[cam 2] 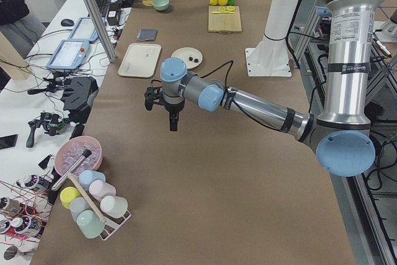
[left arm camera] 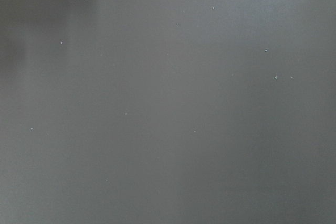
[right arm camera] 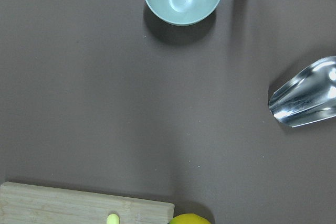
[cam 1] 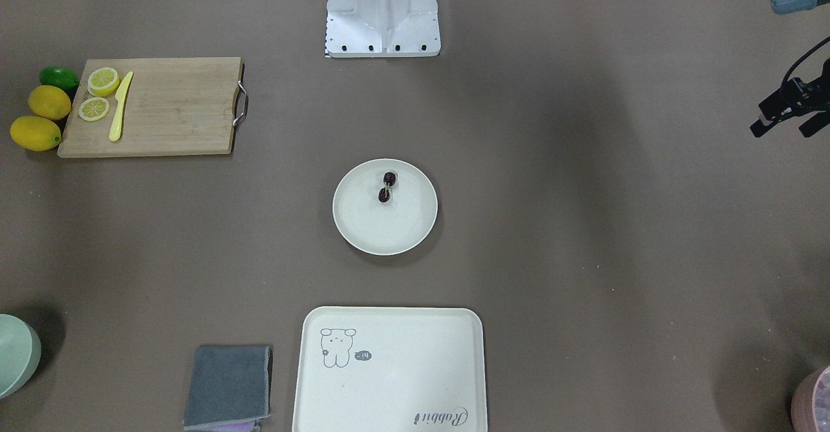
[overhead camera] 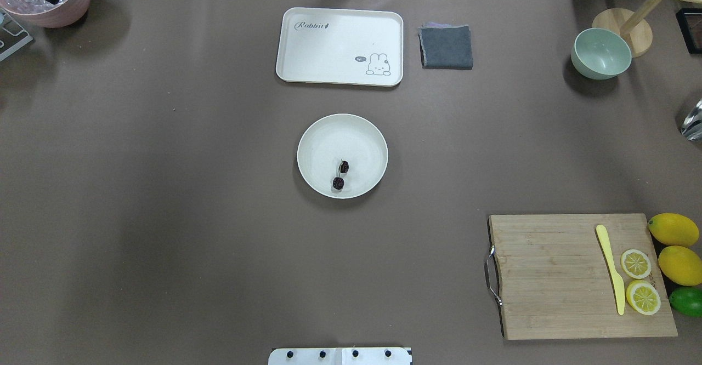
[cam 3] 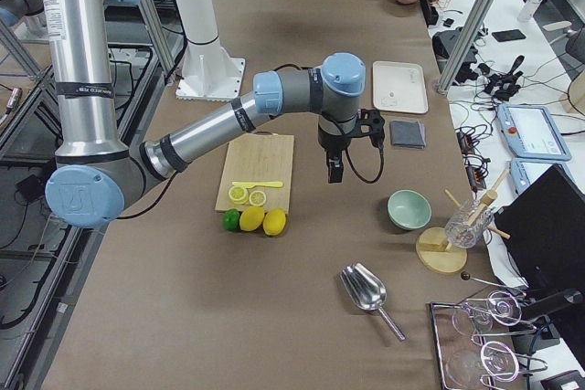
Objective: Place red cherry on plate
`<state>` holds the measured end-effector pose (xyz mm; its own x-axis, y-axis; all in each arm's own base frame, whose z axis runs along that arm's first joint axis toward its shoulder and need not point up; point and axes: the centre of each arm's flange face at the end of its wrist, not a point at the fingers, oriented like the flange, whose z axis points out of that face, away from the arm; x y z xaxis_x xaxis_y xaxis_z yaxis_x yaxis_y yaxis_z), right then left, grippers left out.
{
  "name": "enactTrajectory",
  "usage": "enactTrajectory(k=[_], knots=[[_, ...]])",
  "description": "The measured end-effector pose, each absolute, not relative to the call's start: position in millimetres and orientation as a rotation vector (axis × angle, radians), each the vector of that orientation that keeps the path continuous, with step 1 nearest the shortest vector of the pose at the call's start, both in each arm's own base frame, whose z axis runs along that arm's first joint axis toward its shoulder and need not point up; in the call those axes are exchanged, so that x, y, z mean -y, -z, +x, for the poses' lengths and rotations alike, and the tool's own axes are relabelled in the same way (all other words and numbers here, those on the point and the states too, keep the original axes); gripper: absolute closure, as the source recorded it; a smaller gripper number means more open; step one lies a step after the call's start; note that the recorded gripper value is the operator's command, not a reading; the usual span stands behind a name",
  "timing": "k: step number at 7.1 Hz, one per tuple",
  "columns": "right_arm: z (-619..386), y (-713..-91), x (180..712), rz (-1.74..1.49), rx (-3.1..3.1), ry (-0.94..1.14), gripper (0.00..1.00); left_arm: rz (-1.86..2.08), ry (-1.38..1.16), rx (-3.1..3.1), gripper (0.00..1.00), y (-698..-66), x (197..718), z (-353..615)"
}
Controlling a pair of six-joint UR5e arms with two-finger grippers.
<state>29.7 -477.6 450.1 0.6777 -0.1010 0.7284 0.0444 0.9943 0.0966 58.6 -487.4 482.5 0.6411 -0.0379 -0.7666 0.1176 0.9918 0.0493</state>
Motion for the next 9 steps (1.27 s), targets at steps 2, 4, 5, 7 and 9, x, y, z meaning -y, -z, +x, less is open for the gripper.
enactTrajectory(k=[2,4,5,7,9], knots=[[32,-450,478,0.076,0.816,0.079,0.01,0.117,0.087,-0.841,0.02,-483,488,57],[36,-451,477,0.08,0.802,0.072,0.01,0.127,0.081,-0.844,0.02,-480,488,57],[41,-452,475,0.083,0.8,0.064,0.01,0.132,0.079,-0.845,0.02,-478,488,56],[45,-451,476,0.09,0.798,0.058,0.01,0.139,0.076,-0.847,0.02,-475,488,56],[46,-451,476,0.092,0.798,0.059,0.01,0.146,0.067,-0.849,0.02,-474,489,56]])
